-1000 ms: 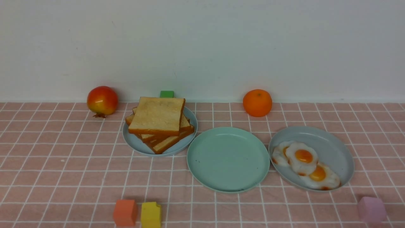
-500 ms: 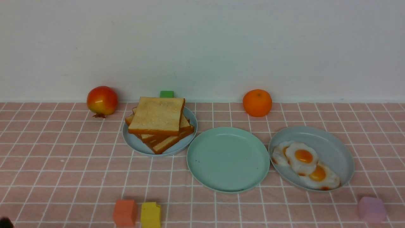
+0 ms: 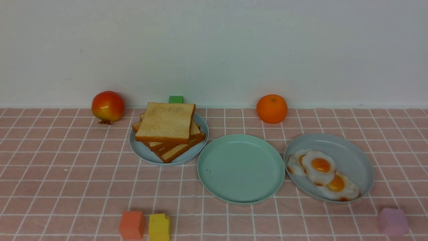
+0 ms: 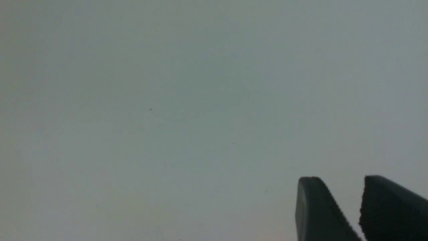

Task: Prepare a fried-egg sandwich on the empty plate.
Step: Use the left arm to grab a slice of bread

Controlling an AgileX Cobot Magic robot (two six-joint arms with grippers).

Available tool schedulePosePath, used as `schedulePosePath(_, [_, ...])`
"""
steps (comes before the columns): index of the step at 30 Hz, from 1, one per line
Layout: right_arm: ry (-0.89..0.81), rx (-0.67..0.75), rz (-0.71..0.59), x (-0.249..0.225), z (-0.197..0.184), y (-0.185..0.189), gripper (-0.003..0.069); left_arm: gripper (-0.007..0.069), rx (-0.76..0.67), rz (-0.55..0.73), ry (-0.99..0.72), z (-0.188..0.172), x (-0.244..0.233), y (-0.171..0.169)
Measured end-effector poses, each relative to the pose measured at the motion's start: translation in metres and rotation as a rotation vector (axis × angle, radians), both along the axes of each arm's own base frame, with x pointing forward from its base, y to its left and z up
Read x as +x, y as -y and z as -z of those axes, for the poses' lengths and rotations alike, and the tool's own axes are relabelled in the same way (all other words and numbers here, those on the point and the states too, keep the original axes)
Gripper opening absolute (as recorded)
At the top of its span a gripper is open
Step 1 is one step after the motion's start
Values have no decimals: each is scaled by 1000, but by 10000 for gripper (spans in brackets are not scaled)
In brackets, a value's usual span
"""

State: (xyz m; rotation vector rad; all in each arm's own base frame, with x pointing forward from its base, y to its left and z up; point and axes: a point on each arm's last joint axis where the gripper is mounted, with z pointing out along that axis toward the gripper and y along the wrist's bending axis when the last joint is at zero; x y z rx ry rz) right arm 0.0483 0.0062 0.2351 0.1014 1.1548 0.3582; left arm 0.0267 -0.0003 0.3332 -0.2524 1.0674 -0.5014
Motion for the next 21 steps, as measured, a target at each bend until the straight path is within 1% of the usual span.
schedulePosePath(1, [0, 0, 0, 0, 0, 0, 239, 241, 2, 2, -8, -3, 0, 0])
schedulePosePath(2, [-2, 2, 0, 0, 0, 0, 239, 241, 8, 12, -30, -36, -1, 1])
schedulePosePath(3, [-2, 3, 0, 0, 0, 0, 239, 241, 9, 13, -41, -35, 0, 1])
schedulePosePath(4, [-2, 4, 0, 0, 0, 0, 239, 241, 14, 19, -71, -50, 2, 2])
schedulePosePath(5, [-3, 5, 0, 0, 0, 0, 239, 241, 25, 30, -148, -66, 10, 4])
schedulePosePath(6, [-4, 7, 0, 0, 0, 0, 239, 241, 39, 36, -223, -72, 18, 5])
schedulePosePath(9, [-7, 7, 0, 0, 1, 0, 239, 241, 85, 30, -398, -79, 48, 7])
schedulePosePath(12, [-8, 7, 0, 0, 1, 0, 239, 241, 104, 25, -526, -68, 79, 9])
schedulePosePath(13, [-8, 7, 0, 0, 1, 0, 239, 241, 104, 26, -535, -67, 81, 9])
schedulePosePath(15, [-8, 7, 0, 0, 1, 0, 239, 241, 69, 47, -694, -48, 117, 12])
schedulePosePath(18, [-8, 7, 0, 0, 1, 0, 239, 241, -2, 81, -888, -21, 151, 17])
schedulePosePath(19, [-8, 7, 0, 0, 1, 0, 239, 241, -10, 84, -903, -19, 153, 17])
schedulePosePath(20, [-8, 7, 0, 0, 1, 0, 239, 241, -35, 94, -965, -10, 162, 19])
schedulePosePath(21, [-8, 7, 0, 0, 1, 0, 239, 241, -84, 118, -1090, 6, 182, 23])
